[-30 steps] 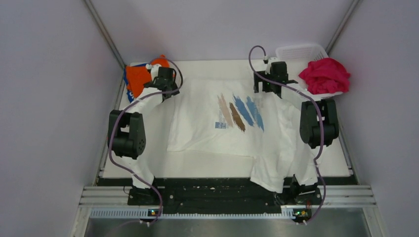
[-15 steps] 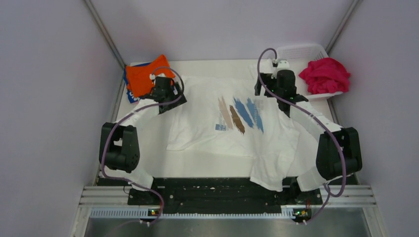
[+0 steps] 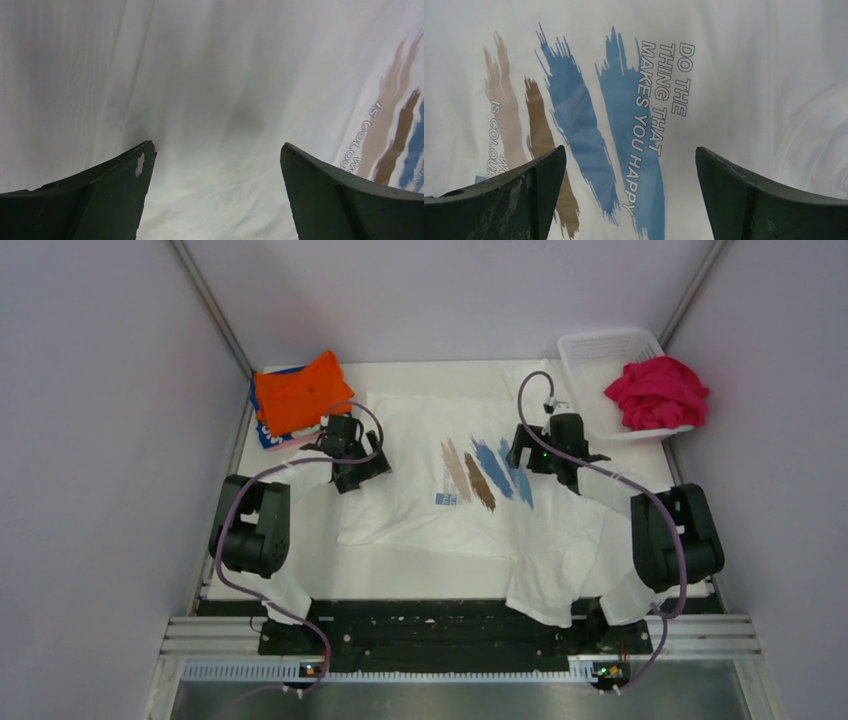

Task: Fold and stack the t-shirts
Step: Flatten out the tshirt

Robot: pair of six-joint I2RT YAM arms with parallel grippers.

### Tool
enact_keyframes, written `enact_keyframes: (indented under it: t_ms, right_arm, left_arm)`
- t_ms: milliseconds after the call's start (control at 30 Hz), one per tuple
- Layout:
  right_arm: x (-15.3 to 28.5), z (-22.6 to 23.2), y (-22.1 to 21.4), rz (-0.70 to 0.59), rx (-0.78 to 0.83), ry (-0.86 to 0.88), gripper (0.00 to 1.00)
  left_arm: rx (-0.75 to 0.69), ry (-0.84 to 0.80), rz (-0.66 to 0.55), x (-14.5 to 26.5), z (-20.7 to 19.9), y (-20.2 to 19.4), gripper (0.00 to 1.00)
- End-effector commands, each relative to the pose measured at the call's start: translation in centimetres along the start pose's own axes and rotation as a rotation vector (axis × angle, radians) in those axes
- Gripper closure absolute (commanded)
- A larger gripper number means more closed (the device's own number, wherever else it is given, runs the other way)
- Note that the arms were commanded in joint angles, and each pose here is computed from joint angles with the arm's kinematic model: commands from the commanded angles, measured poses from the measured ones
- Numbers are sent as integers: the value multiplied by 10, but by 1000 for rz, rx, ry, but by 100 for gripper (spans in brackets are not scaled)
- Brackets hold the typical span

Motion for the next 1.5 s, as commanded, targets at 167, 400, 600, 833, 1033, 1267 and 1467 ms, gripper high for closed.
enact_keyframes:
  t_ms: [167, 400, 600, 833, 1033, 1267, 1467]
  right_arm:
    - [-32, 12, -18, 80, -13, 40, 1]
    - [-45, 33, -36, 153, 10, 109, 1]
    - [-43, 54, -31, 149, 41, 144, 1]
    - [-19, 52, 15, 23, 35, -26, 1]
    - [-16, 27, 24, 32, -36, -109, 1]
    - [-37, 0, 26, 60, -64, -117, 1]
    - [-64, -17, 32, 84, -65, -158, 1]
  left_arm:
    - [60, 226, -13, 7, 43, -15, 1]
    - [120, 319, -60, 26, 71, -19, 1]
    - [120, 358, -111, 42, 74, -9, 1]
    - [94, 209, -167, 62, 44, 20, 1]
    - [66, 84, -173, 57, 15, 42, 1]
    - [64, 60, -131, 14, -1, 66, 1]
    - [72, 108, -90, -30, -2, 80, 1]
Point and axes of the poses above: each gripper's point midway between its finger pads, its own x axis back along the fingers, its own z axis along the line the jaws close on, y = z × x, the point moved 9 cm from there along x, back along the fingers, and after that the axes turned 1 degree about x, right-handed, at the moved point
